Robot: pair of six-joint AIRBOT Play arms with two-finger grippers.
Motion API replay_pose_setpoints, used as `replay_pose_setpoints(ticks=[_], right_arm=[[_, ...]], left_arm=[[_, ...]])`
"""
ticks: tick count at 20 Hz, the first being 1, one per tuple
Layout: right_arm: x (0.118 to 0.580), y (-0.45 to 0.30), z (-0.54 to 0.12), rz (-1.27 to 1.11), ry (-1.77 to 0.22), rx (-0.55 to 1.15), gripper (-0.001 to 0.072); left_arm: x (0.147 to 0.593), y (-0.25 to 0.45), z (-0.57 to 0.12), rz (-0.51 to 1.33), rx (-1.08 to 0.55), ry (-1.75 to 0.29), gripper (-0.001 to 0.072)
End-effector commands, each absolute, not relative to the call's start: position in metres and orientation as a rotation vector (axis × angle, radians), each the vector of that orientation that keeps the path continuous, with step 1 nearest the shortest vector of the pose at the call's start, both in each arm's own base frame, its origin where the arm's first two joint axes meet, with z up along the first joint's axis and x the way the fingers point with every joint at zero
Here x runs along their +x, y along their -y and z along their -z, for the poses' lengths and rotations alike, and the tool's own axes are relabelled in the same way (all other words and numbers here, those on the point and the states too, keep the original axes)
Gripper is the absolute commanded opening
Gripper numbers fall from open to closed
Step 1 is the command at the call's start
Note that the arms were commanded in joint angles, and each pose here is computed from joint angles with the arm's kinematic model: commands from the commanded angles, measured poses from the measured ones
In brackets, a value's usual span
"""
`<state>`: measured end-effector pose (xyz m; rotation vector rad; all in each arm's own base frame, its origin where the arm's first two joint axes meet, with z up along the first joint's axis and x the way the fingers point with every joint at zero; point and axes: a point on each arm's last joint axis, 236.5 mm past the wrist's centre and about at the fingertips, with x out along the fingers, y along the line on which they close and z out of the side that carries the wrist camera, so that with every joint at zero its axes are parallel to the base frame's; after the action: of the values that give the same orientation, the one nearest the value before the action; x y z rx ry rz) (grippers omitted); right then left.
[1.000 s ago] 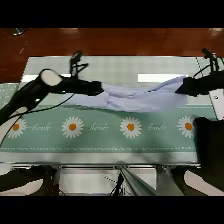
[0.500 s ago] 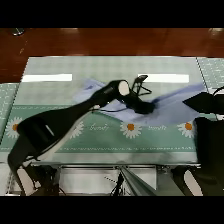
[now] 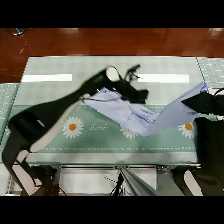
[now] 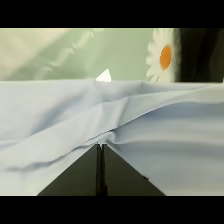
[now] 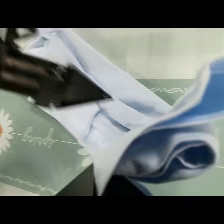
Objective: Fold the shirts.
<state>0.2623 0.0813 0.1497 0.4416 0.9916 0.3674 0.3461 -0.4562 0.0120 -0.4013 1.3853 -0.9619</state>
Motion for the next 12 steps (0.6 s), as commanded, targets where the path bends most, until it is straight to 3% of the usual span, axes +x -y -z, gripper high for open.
replay_pose_setpoints(ticks=[1,4,6,9,12], right_arm=[[0.275,-0.116,-0.160,-0.493,-0.962,0.485,0.0023],[0.296,-0.170,-0.162,-0.626,-0.961,0.449,0.0023],[0.313,-0.210,-0.162,-0.707,-0.976,0.414,0.0023],[0.341,-0.272,-0.148,-0.806,-1.030,0.368,0.0023],[0.366,-0.333,-0.115,-0.872,-1.093,0.326,0.0024]], left_arm=[[0.402,0.356,-0.066,0.870,-0.394,-1.298,0.0025],[0.428,0.225,-0.102,0.606,-0.253,-1.219,0.0025],[0.425,0.148,-0.130,0.448,-0.266,-1.129,0.0025],[0.390,0.079,-0.171,0.289,-0.346,-0.910,0.0025],[0.332,0.067,-0.163,0.233,-0.374,-0.791,0.0025]])
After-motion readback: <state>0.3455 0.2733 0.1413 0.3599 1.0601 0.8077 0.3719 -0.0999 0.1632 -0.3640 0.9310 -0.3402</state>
